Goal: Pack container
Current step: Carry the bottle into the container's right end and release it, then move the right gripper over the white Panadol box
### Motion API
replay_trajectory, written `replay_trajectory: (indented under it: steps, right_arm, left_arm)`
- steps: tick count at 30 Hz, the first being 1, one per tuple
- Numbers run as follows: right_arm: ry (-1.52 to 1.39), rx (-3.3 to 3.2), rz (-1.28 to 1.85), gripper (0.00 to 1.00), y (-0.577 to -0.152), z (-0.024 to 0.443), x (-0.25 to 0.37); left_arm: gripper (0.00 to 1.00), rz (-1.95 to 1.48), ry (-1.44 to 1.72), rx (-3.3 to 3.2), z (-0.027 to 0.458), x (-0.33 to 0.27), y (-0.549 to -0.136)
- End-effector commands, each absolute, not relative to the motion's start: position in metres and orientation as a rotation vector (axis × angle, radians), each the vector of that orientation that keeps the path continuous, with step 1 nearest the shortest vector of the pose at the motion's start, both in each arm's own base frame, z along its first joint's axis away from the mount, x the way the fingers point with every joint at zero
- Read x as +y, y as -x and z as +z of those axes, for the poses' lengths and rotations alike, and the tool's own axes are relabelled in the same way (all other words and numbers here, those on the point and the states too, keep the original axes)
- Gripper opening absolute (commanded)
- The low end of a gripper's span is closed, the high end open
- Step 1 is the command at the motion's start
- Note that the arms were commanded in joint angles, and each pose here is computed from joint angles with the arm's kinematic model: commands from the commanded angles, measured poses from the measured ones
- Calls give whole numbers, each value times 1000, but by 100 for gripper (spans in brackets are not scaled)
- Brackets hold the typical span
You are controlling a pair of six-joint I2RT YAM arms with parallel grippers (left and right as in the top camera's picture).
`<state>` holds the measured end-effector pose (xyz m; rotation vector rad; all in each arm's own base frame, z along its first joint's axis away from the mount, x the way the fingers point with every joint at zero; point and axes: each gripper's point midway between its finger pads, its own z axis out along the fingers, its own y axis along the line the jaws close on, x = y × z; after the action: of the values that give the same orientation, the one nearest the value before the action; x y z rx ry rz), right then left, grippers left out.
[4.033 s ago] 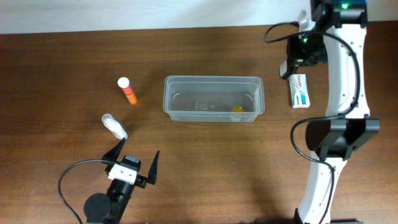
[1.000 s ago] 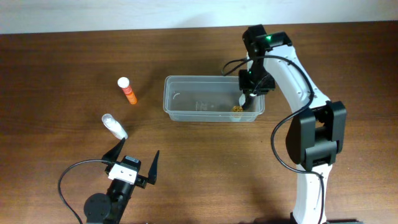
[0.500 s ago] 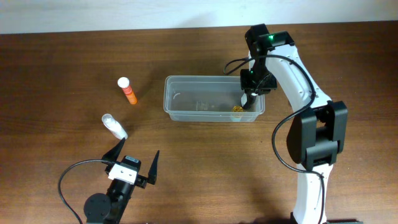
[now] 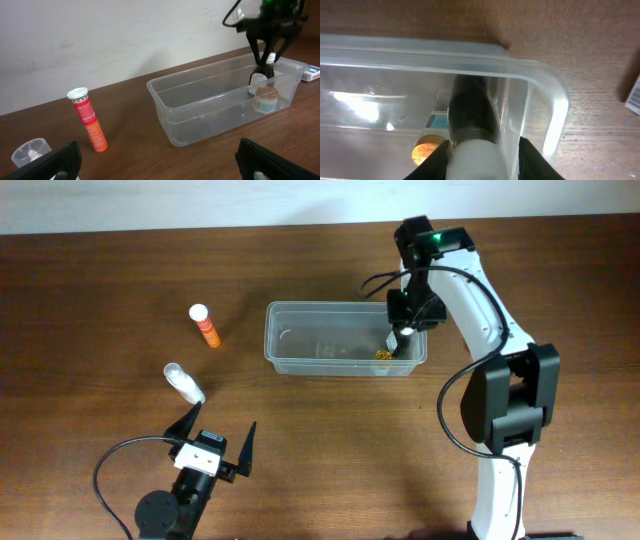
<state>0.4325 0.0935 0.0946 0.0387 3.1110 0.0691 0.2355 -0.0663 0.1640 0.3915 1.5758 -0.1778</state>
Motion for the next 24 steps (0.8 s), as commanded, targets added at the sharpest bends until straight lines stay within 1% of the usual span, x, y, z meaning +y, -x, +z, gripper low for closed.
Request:
replay_trajectory:
  steps: [1,8,12,13,15,17,19,20,21,24]
  right_arm:
    - [-27,3051,61,36,-445,116,92]
    - [-27,3015,63,36,-449,142,92]
    - [-55,2960,-43,37,-455,165,73]
    - [-68,2942,-75,41,-457,172,66]
    - [-103,2909,-126,52,-459,188,50]
    - [-135,2881,-161,57,-460,203,33]
    - [-112,2866,-171,65,-462,211,16]
    - [-101,2865,-181,72,-463,212,5]
    - [-99,2867,-189,77,-463,212,-3]
    - [-93,2906,-193,84,-463,198,-32]
  left_arm:
    - [99,-167,-400,1575,163,-66,-235]
    - [99,-167,-400,1575,163,-66,-235]
    - [99,-167,-400,1575,163,-66,-235]
    - [99,-167,-400,1575,163,-66,-235]
    - [99,-167,-400,1575,163,-66,-235]
    - [99,-167,-400,1575,163,-66,-235]
    - [99,-167,-400,1575,163,-66,-235]
    - [99,-167,-400,1575,163,-66,-235]
    - [100,-167,-400,1575,163,-66,-235]
    - [99,-167,-400,1575,163,-66,-235]
